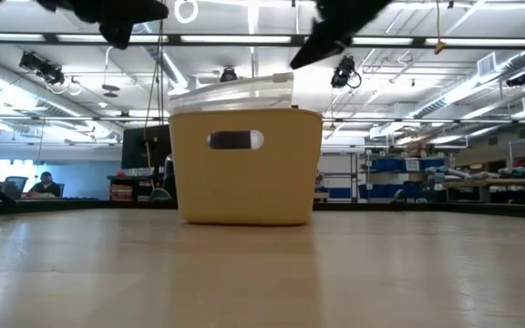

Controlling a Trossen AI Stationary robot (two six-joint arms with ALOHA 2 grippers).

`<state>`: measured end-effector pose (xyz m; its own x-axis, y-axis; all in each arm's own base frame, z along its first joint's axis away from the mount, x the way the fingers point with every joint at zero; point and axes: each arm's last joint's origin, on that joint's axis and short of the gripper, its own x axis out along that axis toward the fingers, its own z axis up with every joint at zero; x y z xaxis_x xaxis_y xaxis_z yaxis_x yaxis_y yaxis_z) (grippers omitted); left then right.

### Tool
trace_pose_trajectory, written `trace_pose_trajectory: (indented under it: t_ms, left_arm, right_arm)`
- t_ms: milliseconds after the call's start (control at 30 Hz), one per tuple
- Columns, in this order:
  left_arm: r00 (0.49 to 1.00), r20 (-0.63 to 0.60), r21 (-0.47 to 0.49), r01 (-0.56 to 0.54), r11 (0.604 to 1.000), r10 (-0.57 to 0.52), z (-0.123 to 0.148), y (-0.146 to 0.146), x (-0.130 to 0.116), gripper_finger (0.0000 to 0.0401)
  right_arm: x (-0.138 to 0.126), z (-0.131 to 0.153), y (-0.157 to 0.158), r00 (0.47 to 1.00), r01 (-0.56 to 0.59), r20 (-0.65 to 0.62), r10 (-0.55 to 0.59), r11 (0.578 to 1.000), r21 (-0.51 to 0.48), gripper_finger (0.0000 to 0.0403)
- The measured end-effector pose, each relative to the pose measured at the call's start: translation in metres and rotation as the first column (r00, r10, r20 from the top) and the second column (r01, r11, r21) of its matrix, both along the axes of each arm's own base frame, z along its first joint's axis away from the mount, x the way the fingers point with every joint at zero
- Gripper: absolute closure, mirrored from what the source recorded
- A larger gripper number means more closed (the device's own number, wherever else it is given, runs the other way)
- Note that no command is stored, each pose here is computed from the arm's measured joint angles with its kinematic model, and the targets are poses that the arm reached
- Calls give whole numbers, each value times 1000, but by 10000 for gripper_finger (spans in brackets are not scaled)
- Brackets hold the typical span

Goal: Roll bandage
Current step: Return to Home Position

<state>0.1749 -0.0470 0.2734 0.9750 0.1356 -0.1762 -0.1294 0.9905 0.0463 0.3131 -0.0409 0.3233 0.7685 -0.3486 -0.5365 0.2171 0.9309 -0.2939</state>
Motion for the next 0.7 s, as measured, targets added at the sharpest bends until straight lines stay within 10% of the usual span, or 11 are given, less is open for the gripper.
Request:
trace_pose_trajectory:
  t_ms: [300, 700]
  left_arm:
    - [995, 81, 25, 62, 998, -64, -44, 13, -11, 400]
    - [987, 138, 4, 79, 997, -78, -63, 42, -26, 400]
  right_arm:
    - [-71, -60, 21, 902, -299, 323, 285, 954, -8, 403]
    - [-148, -108, 23, 793, -354, 517, 321, 935, -38, 403]
